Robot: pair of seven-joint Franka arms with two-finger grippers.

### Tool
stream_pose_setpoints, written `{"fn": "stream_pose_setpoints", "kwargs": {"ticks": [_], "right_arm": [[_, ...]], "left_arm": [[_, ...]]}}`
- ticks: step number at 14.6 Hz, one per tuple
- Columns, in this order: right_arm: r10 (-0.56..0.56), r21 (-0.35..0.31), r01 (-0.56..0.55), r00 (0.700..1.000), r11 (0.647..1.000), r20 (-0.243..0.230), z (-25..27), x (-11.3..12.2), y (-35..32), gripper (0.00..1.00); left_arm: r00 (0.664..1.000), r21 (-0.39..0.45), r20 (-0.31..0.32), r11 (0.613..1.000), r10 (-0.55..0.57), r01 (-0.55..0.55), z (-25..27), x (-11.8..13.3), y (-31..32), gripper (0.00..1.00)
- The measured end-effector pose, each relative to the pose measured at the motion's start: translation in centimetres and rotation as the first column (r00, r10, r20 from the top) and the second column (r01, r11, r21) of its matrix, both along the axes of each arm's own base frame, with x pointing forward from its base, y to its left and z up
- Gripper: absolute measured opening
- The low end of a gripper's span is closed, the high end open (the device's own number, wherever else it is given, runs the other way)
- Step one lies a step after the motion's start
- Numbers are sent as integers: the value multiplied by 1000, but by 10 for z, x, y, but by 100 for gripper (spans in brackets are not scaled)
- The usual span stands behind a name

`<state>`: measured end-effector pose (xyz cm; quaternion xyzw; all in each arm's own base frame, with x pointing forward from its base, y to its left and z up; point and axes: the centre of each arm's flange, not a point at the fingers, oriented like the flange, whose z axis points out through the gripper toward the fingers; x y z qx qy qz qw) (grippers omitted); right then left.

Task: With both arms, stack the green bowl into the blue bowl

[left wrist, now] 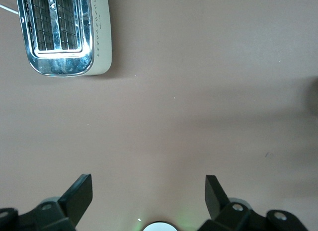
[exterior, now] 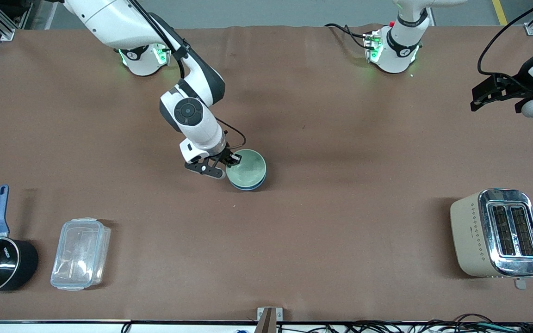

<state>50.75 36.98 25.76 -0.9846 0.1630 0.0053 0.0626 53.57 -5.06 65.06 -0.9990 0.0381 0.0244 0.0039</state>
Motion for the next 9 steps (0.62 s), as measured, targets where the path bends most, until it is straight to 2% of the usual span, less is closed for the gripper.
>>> {"fn": "stream_pose_setpoints", "kwargs": {"ticks": [3, 4, 8, 9], "right_arm": [[-3, 2, 3, 1000, 1000, -6, -7, 0, 0, 11], [-5, 1, 5, 1000, 1000, -8, -8, 1, 0, 17], [-13, 0, 13, 1000, 1000, -7, -6, 6, -3, 56], [-15, -12, 15, 1000, 1000, -17, 0, 10, -4, 63]], "left_arm": [[1000, 0, -3, 1000, -6, 6, -2, 0, -3, 100], [1000, 0, -3, 1000, -9, 9, -2, 0, -5, 100], [1000, 1, -11, 1000, -24, 24, -6, 0, -13, 100], [1000, 1, -13, 1000, -27, 27, -7, 0, -15, 100]]}}
